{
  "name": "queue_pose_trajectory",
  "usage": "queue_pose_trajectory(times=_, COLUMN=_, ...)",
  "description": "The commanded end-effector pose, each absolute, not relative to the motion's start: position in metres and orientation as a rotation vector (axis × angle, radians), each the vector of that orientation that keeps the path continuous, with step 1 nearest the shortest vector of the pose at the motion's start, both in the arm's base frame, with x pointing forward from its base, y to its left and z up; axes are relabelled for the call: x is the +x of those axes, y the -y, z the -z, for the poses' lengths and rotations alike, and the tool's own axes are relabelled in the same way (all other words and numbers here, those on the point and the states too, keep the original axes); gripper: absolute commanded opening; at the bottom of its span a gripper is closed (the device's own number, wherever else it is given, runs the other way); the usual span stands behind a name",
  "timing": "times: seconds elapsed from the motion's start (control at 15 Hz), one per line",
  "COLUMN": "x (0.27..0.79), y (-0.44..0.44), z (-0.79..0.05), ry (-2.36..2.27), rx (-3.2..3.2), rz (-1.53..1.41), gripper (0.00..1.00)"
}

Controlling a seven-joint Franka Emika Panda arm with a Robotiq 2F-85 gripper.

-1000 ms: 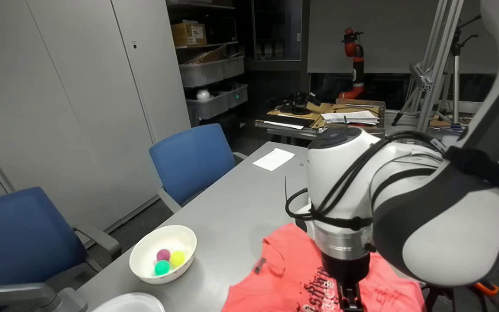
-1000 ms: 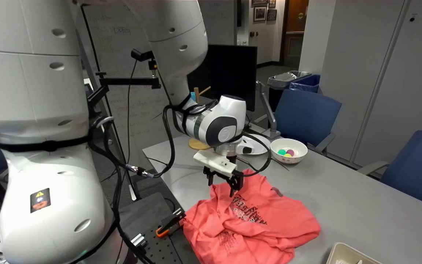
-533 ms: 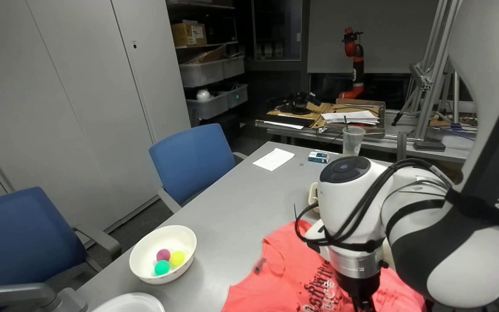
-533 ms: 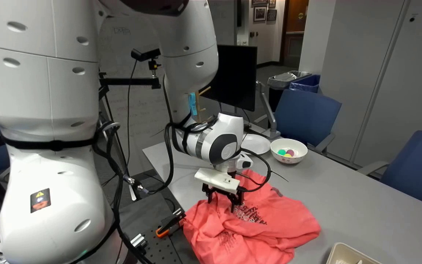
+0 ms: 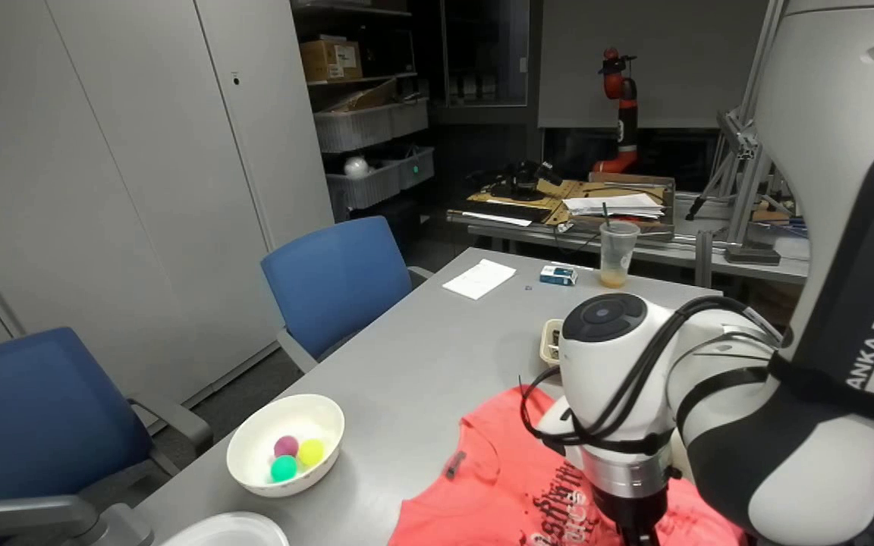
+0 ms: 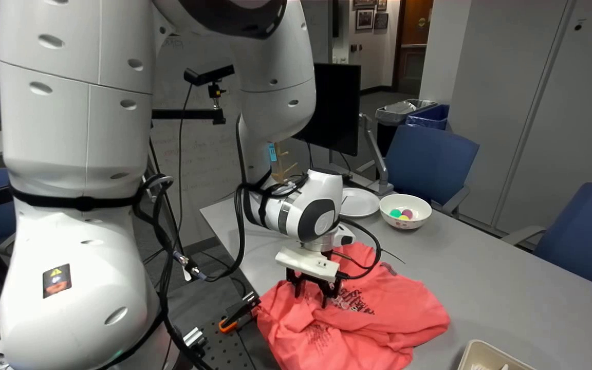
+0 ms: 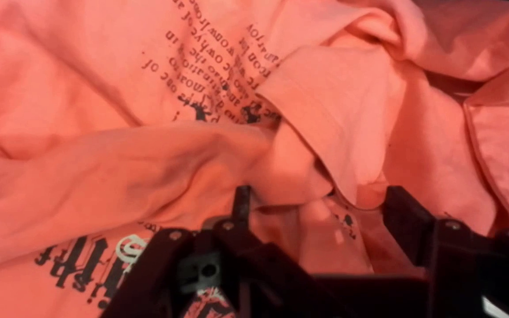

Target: Unfold the sweatshirt on the table

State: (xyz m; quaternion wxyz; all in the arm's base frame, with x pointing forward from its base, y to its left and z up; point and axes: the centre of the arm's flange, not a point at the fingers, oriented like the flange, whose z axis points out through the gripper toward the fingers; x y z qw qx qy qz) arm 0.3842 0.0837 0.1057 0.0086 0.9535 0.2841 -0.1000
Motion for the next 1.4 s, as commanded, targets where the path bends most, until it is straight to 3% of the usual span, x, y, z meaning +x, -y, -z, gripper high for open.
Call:
queue_pose_trajectory(times=0.0, x=0.388, y=-0.084, z=-0.095, ry=-0.937, rx=2.961, rz=0.288, gripper=0.52)
queue_pose_trajectory(times=0.47, x=0.39, y=-0.084, z=-0.094, ry=-0.932, rx=2.963, rz=0.296, gripper=0.0)
queue_pose_trajectory(times=1.33, x=0.454, y=-0.125, z=-0.172, ry=-1.027, rx=3.076, rz=-0.003, gripper=0.02)
